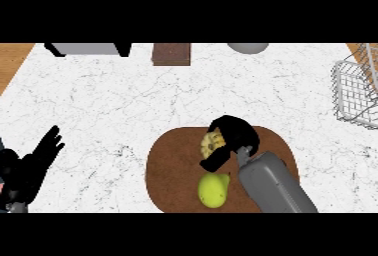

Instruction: Pick the squash from the cutting board and place it in the tiered basket

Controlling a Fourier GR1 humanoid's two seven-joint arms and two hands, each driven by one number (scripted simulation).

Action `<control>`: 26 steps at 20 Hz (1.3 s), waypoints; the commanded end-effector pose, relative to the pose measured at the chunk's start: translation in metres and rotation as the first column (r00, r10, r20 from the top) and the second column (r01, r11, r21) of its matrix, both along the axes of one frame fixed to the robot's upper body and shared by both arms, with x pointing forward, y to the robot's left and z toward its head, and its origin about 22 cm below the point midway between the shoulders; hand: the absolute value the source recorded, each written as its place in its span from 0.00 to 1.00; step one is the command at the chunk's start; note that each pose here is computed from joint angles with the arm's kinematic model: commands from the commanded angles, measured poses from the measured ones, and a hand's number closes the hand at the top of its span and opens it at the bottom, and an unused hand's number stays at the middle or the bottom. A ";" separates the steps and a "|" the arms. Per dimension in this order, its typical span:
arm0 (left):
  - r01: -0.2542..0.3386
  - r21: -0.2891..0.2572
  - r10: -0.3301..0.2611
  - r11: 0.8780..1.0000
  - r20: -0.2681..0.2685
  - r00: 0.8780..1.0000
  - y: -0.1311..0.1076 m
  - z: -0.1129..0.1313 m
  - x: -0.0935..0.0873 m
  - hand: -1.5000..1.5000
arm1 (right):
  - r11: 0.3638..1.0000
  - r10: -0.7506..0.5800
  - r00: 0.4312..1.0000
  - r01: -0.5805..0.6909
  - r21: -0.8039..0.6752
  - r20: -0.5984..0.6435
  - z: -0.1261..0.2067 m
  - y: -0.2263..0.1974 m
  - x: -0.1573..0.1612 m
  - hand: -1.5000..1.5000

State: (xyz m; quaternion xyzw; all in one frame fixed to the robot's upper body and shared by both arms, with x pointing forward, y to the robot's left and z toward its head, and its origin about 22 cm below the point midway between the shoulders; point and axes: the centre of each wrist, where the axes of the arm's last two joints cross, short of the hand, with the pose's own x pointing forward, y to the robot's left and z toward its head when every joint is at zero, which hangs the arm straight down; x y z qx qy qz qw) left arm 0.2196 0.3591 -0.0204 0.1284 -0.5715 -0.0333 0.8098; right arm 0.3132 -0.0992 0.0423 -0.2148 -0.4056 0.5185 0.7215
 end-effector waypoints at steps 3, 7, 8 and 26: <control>-0.023 0.000 0.023 1.000 -0.015 1.000 -0.003 0.003 0.007 0.50 | 0.998 0.005 0.997 -0.010 0.060 0.082 0.010 0.000 -0.007 1.00; -0.009 -0.004 0.009 1.000 -0.015 1.000 -0.005 -0.011 0.000 0.50 | 0.997 -0.056 0.984 0.047 0.058 0.168 0.020 -0.018 -0.012 1.00; -0.004 -0.004 0.004 1.000 -0.033 0.999 0.002 0.004 0.005 0.50 | 0.996 -0.067 0.983 0.056 0.069 0.169 0.035 0.007 -0.020 1.00; -0.017 -0.013 0.016 1.000 -0.047 0.999 0.004 -0.006 -0.020 0.50 | 0.844 -0.408 0.576 0.533 0.053 0.708 0.143 0.047 -0.057 1.00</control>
